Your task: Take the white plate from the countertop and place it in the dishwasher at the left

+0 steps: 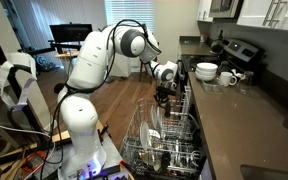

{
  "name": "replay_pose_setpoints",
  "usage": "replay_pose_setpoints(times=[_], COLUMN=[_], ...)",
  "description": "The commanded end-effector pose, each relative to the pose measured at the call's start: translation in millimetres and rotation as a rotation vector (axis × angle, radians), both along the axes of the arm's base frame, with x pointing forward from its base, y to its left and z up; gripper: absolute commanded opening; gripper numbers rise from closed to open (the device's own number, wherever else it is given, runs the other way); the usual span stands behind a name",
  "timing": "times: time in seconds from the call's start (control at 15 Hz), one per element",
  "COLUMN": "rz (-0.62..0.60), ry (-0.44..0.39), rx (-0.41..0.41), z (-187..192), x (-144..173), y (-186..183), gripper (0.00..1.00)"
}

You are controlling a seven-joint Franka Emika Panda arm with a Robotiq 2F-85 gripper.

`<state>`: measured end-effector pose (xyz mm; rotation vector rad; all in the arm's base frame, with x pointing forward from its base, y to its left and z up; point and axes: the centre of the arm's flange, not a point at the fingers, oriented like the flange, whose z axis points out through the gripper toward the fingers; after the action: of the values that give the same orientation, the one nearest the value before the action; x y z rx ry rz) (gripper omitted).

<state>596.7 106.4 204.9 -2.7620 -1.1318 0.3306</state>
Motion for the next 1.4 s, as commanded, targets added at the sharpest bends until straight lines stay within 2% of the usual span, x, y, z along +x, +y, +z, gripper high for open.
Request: replay_pose_setpoints(times=[0.0, 0.53, 0.67, 0.87, 1.0, 1.13, 1.2, 1.33], rz=[0.018, 0.002, -0.002, -0.002, 0.0, -0.001, -0.001, -0.002], ry=[-0.013, 0.01, 0.019, 0.02, 0.021, 0.021, 0.02, 0.028], rx=[0.018, 0.028, 0.033, 0.034, 0.035, 0.033, 0.029, 0.023], z=[-1, -15, -16, -12, -8, -3, 0, 6], x=[7, 6, 5, 5, 5, 6, 6, 4], y=[-5, -7, -7, -5, -4, -5, -5, -3], gripper=[0.02, 0.02, 0.09, 0.12, 0.23, 0.3, 0.44, 0.52])
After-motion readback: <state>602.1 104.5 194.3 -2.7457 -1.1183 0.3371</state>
